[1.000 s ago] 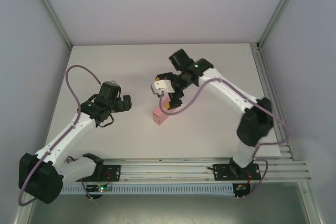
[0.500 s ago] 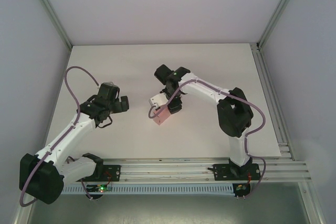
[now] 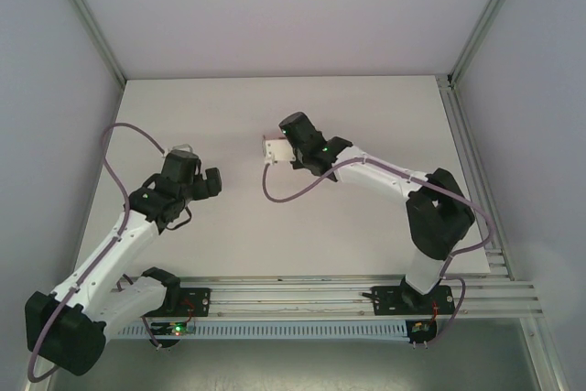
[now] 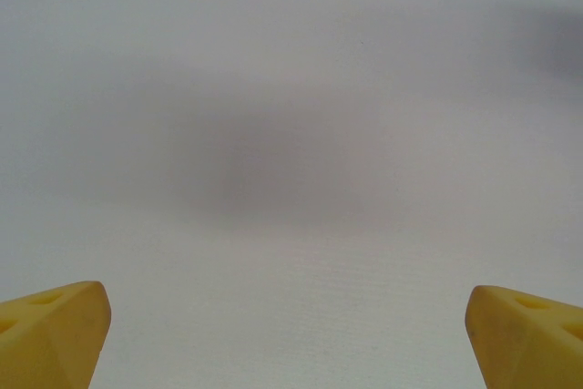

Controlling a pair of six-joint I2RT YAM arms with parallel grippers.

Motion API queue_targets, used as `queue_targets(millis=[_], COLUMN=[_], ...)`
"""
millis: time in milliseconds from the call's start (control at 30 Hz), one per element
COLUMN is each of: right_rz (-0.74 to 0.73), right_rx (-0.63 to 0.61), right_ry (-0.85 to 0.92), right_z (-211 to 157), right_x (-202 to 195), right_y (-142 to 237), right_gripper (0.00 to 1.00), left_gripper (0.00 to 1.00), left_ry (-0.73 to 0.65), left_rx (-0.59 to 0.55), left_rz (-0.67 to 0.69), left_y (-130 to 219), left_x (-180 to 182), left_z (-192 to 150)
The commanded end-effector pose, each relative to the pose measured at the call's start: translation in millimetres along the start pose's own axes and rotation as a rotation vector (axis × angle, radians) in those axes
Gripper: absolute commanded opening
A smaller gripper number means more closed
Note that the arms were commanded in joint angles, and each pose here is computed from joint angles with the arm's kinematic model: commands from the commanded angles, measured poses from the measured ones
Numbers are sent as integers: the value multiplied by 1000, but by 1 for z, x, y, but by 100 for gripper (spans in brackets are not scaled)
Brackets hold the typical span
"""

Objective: Assemble paper box

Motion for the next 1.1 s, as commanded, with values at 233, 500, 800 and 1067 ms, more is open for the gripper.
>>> queue_targets(millis=[233, 500, 800, 1067], right_rz=[-125, 142, 124, -204], right_rx=[156, 111, -49, -230], right_ry=[-181, -89, -190, -1258], right_z=[-3, -12, -4, -111], right_x=[37, 117, 108, -29], right_y=[-52, -12, 64, 102], right_gripper=[48, 85, 98, 98], left_gripper=[100, 100, 100, 100], left_ry=[61, 53, 43, -25], left_rx=[-58, -71, -122, -222], left_rz=[20, -10, -2, 44], left_y=[4, 7, 11, -8], left_x=[8, 5, 4, 6], left_z=[2, 2, 16, 46])
Point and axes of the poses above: each hand's point on the last joint's axis, 136 mm out from that joint toward the fingers, its own y axis back along the fingers, its own x axis along the line the jaws close on, z = x × y, the point moved 8 cm from there along y, back along the fingers, and after that the axes turned 7 degrees about -y, right-handed, at the moved point
